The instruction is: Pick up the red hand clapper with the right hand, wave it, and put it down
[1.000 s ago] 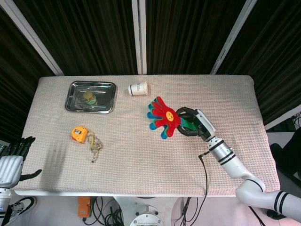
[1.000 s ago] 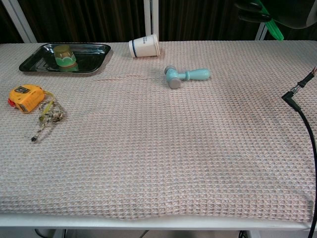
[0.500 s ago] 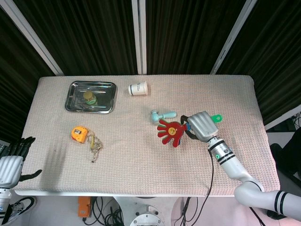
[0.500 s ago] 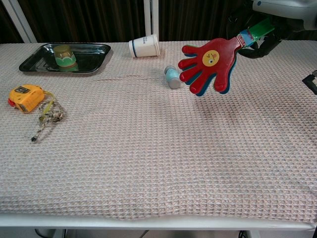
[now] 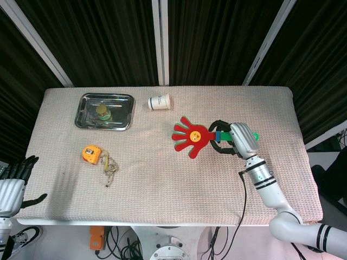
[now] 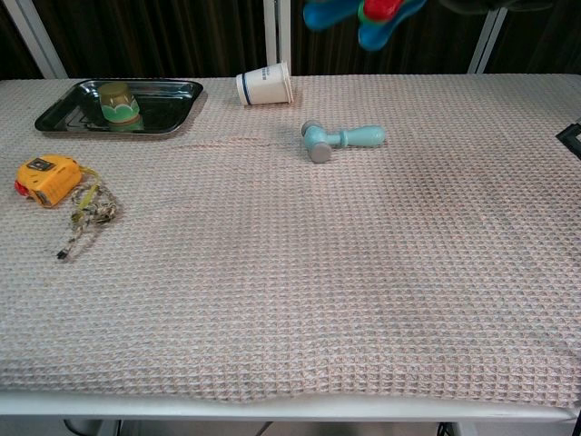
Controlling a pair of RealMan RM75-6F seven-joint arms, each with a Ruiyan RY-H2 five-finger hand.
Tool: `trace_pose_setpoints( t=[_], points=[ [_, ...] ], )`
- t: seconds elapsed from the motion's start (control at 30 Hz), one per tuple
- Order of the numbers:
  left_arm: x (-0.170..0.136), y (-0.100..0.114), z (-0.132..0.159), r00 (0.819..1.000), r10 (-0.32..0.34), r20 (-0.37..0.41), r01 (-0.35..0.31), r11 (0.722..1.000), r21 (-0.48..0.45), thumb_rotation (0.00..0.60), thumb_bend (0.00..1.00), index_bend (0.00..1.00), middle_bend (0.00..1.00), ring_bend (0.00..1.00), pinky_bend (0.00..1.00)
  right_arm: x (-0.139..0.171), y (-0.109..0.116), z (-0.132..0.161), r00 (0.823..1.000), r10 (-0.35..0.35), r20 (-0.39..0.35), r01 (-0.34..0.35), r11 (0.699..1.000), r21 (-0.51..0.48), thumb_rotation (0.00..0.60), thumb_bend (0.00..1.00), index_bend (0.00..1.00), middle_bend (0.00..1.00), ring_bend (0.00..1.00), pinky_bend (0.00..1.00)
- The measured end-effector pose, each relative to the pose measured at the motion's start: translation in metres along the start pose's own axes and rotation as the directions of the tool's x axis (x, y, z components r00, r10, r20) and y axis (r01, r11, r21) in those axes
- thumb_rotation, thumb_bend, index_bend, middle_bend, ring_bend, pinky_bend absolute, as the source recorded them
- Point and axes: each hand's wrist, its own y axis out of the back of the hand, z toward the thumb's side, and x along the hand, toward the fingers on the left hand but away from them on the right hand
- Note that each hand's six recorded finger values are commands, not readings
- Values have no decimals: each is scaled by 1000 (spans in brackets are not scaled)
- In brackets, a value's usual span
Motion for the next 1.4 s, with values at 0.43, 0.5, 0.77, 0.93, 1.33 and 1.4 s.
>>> trace_pose_setpoints(
  t=[0.43, 0.5, 0.77, 0.93, 1.33, 1.4],
  points=[
    [2, -4, 0, 1000, -15, -3, 15, 1000, 5, 600, 106, 39, 40, 0, 0, 10, 33, -7, 998, -58, -10, 16, 438, -899, 600, 477, 829, 809, 893, 1000],
    [2, -5, 0, 1000, -18, -3, 18, 1000, 5, 600, 106, 39, 40, 0, 0, 11, 32, -7, 998, -52, -19, 6, 429, -904, 600, 477, 829, 809, 892, 1000],
    [2, -6, 2, 1000, -25, 3, 25, 1000, -1, 600, 106, 39, 40, 0, 0, 10, 9, -15, 999, -9, -37, -19, 723, -691, 600, 476, 792, 793, 892, 1000],
    [1, -5, 1, 1000, -25, -2, 25, 1000, -4, 600, 106, 39, 40, 0, 0, 9, -11, -24, 999, 36, -20, -40, 972, -233, 600, 473, 789, 797, 893, 1000],
    [-1, -7, -3, 999, -31, -9, 31, 1000, -5, 600, 106, 42, 41, 0, 0, 7, -47, -39, 992, 102, 69, -123, 859, 497, 600, 457, 798, 796, 891, 1000],
    [-2, -7, -3, 999, -32, -11, 31, 999, -7, 600, 106, 42, 40, 0, 0, 8, -53, -39, 992, 104, 76, -128, 869, 478, 600, 449, 798, 793, 891, 1000]
  ],
)
